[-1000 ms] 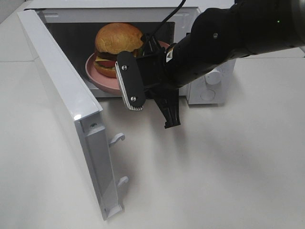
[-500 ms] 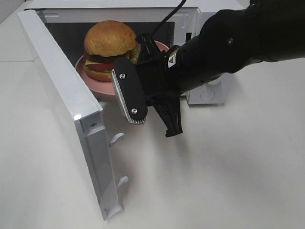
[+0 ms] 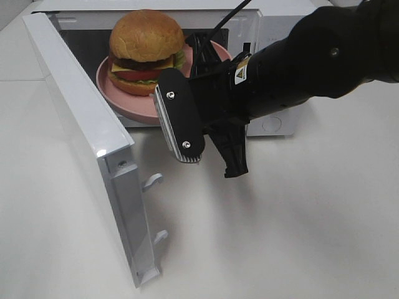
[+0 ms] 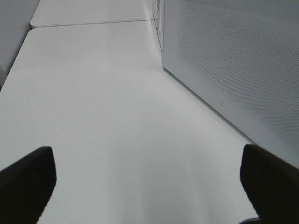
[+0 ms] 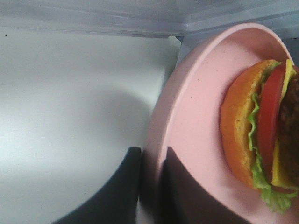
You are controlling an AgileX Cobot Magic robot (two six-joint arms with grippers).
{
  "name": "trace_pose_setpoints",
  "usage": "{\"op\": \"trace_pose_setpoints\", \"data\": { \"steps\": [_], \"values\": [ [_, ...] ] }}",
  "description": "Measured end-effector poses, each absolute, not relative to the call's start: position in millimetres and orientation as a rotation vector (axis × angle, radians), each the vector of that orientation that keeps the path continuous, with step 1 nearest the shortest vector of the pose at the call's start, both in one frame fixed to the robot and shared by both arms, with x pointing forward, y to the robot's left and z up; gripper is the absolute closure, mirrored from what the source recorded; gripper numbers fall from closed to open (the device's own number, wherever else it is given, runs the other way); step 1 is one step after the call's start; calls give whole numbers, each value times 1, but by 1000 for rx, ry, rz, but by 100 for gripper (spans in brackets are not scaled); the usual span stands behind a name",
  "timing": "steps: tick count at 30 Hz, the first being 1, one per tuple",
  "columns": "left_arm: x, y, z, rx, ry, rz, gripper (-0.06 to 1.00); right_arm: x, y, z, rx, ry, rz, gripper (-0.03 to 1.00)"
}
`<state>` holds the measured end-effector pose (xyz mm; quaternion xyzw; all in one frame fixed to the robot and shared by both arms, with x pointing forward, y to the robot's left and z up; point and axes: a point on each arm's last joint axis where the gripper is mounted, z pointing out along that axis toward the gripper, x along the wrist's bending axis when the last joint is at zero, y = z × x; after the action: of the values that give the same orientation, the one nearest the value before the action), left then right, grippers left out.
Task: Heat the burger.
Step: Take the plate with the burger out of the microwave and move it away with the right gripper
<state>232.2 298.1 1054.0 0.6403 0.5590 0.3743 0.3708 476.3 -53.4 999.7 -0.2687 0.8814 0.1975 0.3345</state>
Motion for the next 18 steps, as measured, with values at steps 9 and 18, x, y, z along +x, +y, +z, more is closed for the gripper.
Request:
{"op": "trace_pose_setpoints", "data": {
  "steps": [9,18],
  "values": [
    [232,298,1054,1642,1434,960,-5,467,-63,1001,-696,2303,518,92],
    [232,298,1054,1642,1434,960,-5,460,-69,1011,-697,2304,524,92]
  ]
}}
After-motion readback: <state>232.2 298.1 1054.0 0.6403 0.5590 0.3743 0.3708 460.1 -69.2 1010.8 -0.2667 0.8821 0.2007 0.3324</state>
